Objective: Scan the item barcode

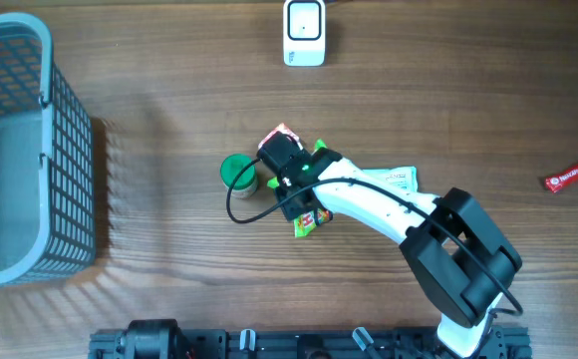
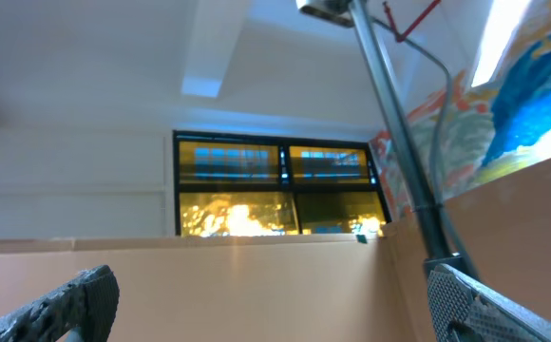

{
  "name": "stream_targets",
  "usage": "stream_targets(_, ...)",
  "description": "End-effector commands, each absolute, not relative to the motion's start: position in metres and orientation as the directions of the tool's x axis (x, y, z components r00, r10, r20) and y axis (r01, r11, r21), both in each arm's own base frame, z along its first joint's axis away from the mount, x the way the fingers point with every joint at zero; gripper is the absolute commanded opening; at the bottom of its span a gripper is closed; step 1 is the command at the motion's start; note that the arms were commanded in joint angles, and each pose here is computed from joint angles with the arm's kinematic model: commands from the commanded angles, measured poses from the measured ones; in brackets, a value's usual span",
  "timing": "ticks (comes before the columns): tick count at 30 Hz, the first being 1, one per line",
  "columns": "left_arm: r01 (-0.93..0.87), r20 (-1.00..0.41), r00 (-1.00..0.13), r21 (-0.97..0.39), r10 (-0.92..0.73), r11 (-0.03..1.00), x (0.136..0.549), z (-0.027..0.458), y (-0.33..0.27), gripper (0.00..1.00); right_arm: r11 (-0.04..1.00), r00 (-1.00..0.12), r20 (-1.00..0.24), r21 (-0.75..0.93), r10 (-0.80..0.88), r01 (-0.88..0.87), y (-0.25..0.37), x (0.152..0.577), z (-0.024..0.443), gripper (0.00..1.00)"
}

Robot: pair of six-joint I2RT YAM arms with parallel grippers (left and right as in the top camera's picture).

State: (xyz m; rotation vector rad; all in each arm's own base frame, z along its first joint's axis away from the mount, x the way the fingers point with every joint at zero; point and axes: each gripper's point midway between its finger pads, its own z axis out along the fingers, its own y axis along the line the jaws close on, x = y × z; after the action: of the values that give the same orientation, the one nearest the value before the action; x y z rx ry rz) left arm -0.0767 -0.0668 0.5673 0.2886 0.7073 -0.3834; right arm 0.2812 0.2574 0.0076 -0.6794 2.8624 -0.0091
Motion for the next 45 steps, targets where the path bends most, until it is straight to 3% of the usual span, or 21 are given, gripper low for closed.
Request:
stream_targets(1,0.384,-0.672,0.703,0.082,-0.233,0.92,-0.065,0.565,-0.055,1.0,0.912,-0.896,-0.17,-0.106,-0.409,-0.396,0.247,0.281,-0.003,0.27)
stream_targets(2,0.378,-0.674,0.701,0.073,-0.234,0.923,-0.062,0.565,-0.053,1.0,0.918,-0.901,-0.175,-0.11,-0.396,-0.382,0.246,0.283,-0.003,0.13)
stream_targets(3,0.37,-0.675,0.7,0.062,-0.234,0.927,-0.06,0.564,-0.051,1.0,0.921,-0.905,-0.177,-0.108,-0.387,-0.373,0.246,0.283,-0.003,0.04)
stream_targets(7,0.328,-0.664,0.708,0.01,-0.239,0.945,-0.055,0.566,-0.039,1.0,0.926,-0.912,-0.157,-0.066,-0.378,-0.372,0.25,0.277,0.003,0.04)
stream_targets(12,0.286,-0.652,0.719,-0.038,-0.241,0.958,-0.053,0.568,-0.028,1.0,0.907,-0.926,-0.021,0.195,-0.377,-0.374,0.267,0.247,0.063,0.04)
stream_targets(16,0.286,-0.653,0.718,-0.039,-0.241,0.958,-0.053,0.567,-0.028,1.0,0.731,-0.876,-0.062,0.526,-0.477,-0.435,0.288,0.228,0.15,0.04)
stream_targets(19,0.286,-0.653,0.718,-0.039,-0.241,0.958,-0.053,0.567,-0.028,1.0,0.61,-0.893,-0.085,0.701,-0.443,-0.37,0.294,0.214,0.206,0.04)
stream_targets(24,0.286,-0.653,0.718,-0.039,-0.241,0.957,-0.053,0.567,-0.028,1.0,0.512,-0.945,-0.018,0.837,-0.327,-0.194,0.294,0.202,0.264,0.04)
stream_targets(26,0.286,-0.653,0.718,-0.039,-0.241,0.957,-0.053,0.567,-0.028,1.0,0.495,-0.945,-0.037,0.844,-0.325,-0.204,0.294,0.2,0.272,0.04)
stream_targets(29,0.286,-0.653,0.718,-0.039,-0.241,0.957,-0.053,0.567,-0.028,1.0,0.461,-0.936,-0.098,0.849,-0.339,-0.256,0.298,0.204,0.276,0.05)
stream_targets(31,0.286,-0.653,0.718,-0.039,-0.241,0.957,-0.053,0.567,-0.028,1.0,0.38,-0.915,-0.155,0.874,-0.371,-0.302,0.305,0.203,0.285,0.04)
stream_targets(33,0.286,-0.653,0.718,-0.039,-0.241,0.957,-0.053,0.567,-0.028,1.0,0.213,-0.872,-0.257,0.905,-0.417,-0.369,0.314,0.198,0.308,0.04)
stream_targets(35,0.286,-0.653,0.718,-0.039,-0.241,0.957,-0.053,0.567,-0.028,1.0,-0.092,-0.781,-0.427,0.895,-0.455,-0.436,0.319,0.184,0.349,0.04)
stream_targets(37,0.286,-0.653,0.718,-0.039,-0.241,0.957,-0.053,0.567,-0.028,1.0,-0.278,-0.717,-0.527,0.85,-0.457,-0.447,0.315,0.174,0.376,0.04)
stream_targets(41,0.286,-0.655,0.716,-0.04,-0.241,0.957,-0.052,0.567,-0.028,1.0,-0.329,-0.69,-0.564,0.825,-0.453,-0.459,0.316,0.175,0.388,0.04)
stream_targets(45,0.286,-0.656,0.716,-0.04,-0.241,0.957,-0.052,0.567,-0.028,1.0,-0.413,-0.544,-0.764,0.645,-0.348,-0.643,0.319,0.18,0.387,0.04)
